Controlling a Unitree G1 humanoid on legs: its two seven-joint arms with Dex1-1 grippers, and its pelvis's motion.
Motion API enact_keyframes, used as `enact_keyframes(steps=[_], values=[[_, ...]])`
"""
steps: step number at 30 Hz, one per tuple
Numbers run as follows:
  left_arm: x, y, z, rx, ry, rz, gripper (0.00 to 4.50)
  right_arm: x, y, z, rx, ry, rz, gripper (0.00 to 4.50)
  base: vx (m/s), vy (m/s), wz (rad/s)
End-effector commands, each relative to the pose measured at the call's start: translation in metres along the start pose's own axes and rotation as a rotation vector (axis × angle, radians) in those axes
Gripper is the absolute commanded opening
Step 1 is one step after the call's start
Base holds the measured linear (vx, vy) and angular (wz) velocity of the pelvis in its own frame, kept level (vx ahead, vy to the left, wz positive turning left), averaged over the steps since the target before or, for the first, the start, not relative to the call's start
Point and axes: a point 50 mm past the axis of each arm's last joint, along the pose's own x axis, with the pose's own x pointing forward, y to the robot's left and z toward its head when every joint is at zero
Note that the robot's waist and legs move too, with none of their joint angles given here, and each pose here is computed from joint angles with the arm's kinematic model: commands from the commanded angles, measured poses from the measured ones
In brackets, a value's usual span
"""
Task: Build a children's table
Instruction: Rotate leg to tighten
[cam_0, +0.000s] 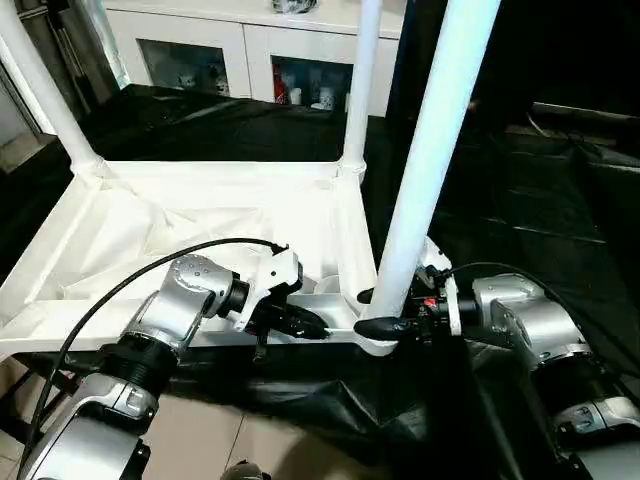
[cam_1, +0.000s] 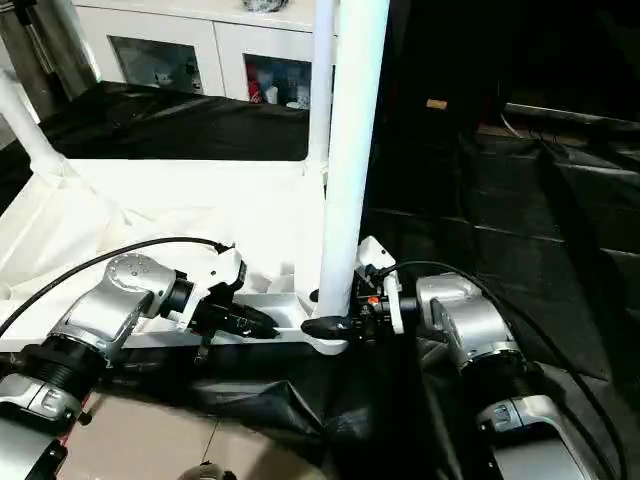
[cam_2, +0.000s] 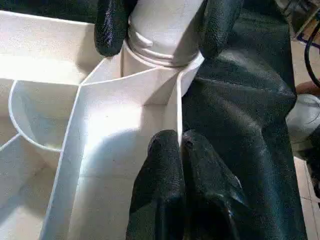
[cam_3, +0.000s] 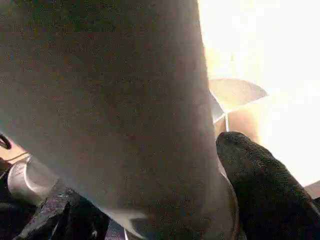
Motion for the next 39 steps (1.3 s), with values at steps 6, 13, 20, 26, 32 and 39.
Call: enact_keyframes(steps=[6,13,20,26,32,39], values=[[0.017,0.025,0.039,0.007,-0.152,0.250,0.00,0.041,-0.012,-0.004,0.055,-0.081,-0.254,2.72,0.000,0.000,0.00],[0.034,0.041,0.057,-0.053,-0.204,0.457,0.00,0.073,-0.029,0.002,0.217,-0.206,-0.588,2.57,0.000,0.000,0.00],[0.041,0.040,0.061,-0.029,-0.212,0.440,0.00,0.097,-0.020,0.019,0.139,-0.273,-0.522,2.91,0.000,0.000,0.00],[0.034,0.033,0.053,0.008,-0.197,0.334,0.00,0.084,-0.016,0.017,0.071,-0.244,-0.373,3.62,0.000,0.000,0.00],[0.026,0.019,0.040,0.045,-0.163,0.163,0.00,0.058,-0.012,0.012,0.008,-0.176,-0.214,3.70,0.000,0.000,0.00],[0.013,0.006,0.032,0.064,-0.128,0.007,0.00,0.029,-0.004,0.006,-0.042,-0.076,-0.046,3.70,0.000,0.000,0.00]])
